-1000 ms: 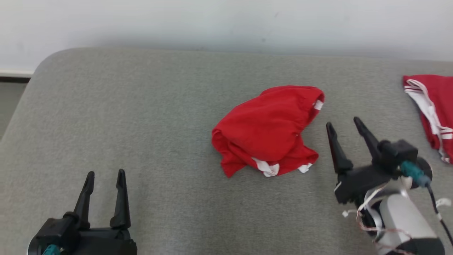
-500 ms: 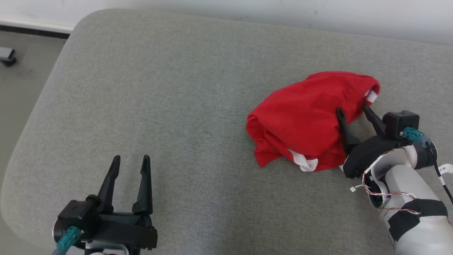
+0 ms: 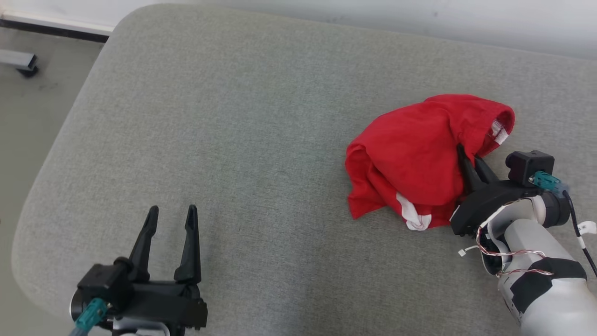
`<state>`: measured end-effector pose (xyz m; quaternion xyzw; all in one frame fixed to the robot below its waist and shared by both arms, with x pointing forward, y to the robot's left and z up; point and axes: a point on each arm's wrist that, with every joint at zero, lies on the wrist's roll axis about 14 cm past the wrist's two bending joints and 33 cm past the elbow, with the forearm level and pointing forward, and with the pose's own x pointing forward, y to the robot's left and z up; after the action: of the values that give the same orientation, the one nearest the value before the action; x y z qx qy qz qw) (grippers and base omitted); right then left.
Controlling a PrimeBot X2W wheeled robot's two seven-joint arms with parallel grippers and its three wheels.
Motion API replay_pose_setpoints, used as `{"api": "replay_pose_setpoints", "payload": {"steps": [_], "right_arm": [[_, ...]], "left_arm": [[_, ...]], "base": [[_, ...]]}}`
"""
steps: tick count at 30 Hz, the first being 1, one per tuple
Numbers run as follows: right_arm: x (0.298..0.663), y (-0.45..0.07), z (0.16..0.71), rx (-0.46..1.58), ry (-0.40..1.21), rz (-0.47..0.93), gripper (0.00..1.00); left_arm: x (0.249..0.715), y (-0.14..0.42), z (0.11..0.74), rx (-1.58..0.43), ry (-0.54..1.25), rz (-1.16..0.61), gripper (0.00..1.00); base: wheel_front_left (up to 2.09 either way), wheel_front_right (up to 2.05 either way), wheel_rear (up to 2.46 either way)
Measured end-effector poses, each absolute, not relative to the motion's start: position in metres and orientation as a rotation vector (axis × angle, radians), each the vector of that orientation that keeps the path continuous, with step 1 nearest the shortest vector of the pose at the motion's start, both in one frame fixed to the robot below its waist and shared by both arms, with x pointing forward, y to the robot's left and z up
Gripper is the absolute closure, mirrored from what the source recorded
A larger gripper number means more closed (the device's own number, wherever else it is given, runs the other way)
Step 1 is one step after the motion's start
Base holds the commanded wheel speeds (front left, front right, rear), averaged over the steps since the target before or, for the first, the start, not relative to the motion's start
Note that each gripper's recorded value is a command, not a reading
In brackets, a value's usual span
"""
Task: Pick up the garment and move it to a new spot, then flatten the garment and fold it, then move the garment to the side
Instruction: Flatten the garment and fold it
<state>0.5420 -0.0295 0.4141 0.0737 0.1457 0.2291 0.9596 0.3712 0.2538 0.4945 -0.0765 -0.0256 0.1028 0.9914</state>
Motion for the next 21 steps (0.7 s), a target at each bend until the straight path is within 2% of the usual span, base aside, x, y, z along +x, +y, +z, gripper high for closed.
{"api": "replay_pose_setpoints", "payload": {"steps": [5, 8, 14, 21], "right_arm": [[0.543, -0.056, 0.430, 0.129, 0.243, 0.427, 1.00], [0.543, -0.098, 0.446, 0.089, 0.193, 0.365, 1.00], [0.541, -0.148, 0.494, 0.021, 0.062, 0.309, 1.00], [0.529, -0.155, 0.547, -0.073, -0.046, 0.351, 1.00]], "left_arm": [[0.368, 0.247, 0.490, -0.154, -0.037, 0.187, 0.00], [0.372, 0.238, 0.495, -0.159, -0.056, 0.156, 0.00], [0.375, 0.224, 0.503, -0.170, -0.082, 0.107, 0.00], [0.373, 0.210, 0.511, -0.181, -0.103, 0.066, 0.00]], "base": [[0.00, 0.00, 0.00], [0.00, 0.00, 0.00], [0.00, 0.00, 0.00], [0.00, 0.00, 0.00]]}}
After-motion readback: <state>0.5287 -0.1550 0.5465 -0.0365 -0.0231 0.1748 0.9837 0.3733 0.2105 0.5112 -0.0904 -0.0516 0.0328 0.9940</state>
